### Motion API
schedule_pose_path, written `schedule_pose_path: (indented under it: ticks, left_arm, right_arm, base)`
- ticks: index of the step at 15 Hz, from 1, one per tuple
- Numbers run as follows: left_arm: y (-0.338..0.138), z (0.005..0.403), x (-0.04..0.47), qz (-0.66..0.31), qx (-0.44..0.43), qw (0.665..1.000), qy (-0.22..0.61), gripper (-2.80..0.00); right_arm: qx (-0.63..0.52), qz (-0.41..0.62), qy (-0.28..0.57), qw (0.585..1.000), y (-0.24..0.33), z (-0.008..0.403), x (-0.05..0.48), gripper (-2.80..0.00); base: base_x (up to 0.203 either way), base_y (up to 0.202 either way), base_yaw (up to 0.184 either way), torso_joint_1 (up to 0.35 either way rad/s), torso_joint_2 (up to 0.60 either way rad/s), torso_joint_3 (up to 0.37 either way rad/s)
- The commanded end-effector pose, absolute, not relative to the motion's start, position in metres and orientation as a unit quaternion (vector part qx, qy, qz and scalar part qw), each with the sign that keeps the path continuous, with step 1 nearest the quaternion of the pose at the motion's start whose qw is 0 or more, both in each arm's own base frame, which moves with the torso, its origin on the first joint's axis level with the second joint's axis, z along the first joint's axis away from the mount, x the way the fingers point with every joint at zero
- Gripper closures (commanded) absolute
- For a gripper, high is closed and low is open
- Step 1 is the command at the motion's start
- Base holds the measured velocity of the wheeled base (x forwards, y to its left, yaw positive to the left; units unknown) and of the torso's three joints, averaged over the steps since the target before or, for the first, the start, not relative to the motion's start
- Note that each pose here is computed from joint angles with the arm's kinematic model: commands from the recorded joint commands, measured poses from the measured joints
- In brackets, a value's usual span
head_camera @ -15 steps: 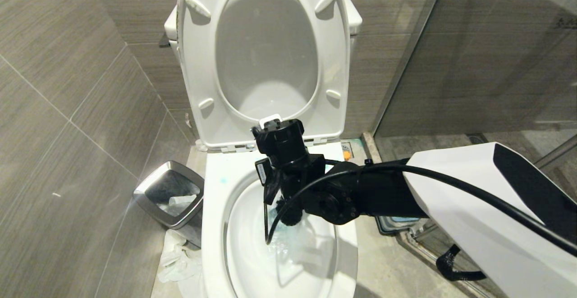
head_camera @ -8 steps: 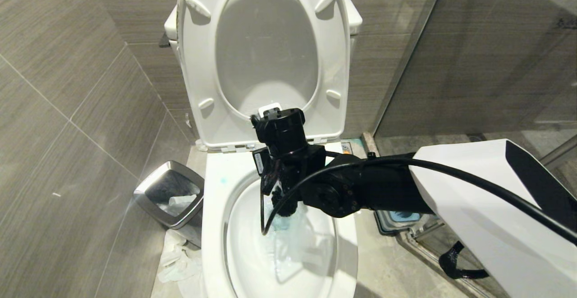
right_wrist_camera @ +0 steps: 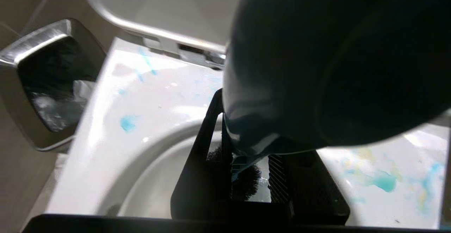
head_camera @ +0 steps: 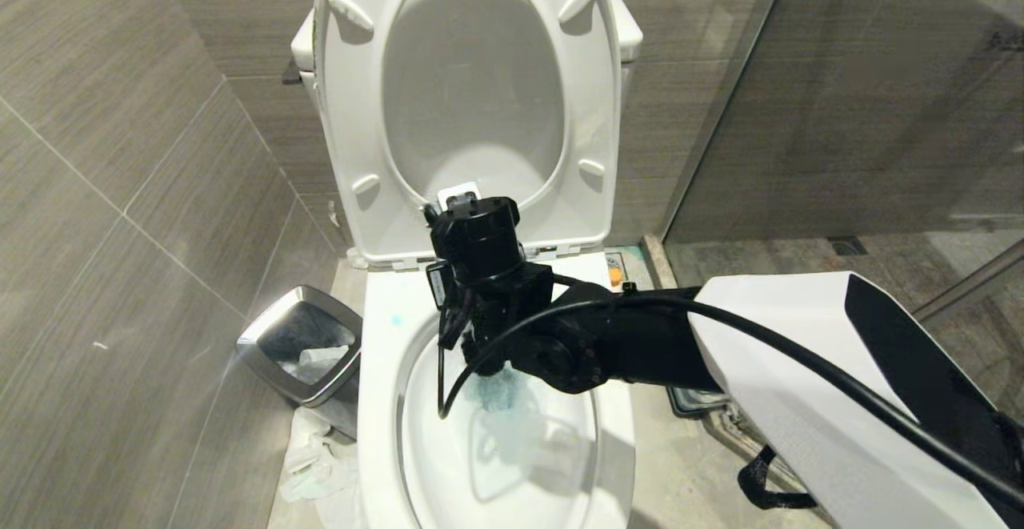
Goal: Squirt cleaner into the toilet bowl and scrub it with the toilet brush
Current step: Scrub the toilet bowl
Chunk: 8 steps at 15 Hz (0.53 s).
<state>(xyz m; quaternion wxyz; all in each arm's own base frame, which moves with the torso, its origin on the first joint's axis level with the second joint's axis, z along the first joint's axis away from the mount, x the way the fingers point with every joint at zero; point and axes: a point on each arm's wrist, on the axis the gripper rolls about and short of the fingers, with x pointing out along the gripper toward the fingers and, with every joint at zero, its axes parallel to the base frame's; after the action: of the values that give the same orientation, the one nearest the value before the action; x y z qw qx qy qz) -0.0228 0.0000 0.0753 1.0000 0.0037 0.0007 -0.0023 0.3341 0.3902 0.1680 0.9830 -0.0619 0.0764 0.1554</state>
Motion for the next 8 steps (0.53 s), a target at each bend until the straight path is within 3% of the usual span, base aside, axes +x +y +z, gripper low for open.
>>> schedule_pose_path:
  ticks: [1,8]
  left_arm:
    - [0.000,0.075,-0.023,-0.002,0.004,1.000,0.001,0.00]
    - [0.000,0.075,-0.023,-0.002,0.004,1.000,0.001,0.00]
  right_arm:
    - [-0.061,0.165,0.060,0.983,0.403,0.156,0.331,0.00]
    - [-0.062,0.194,0.050,0.978,0.424,0.151,0.304,0.00]
  base:
    - [0.000,0.000,0.000,0.000,0.00,0.000]
    - [0.000,0.000,0.000,0.000,0.00,0.000]
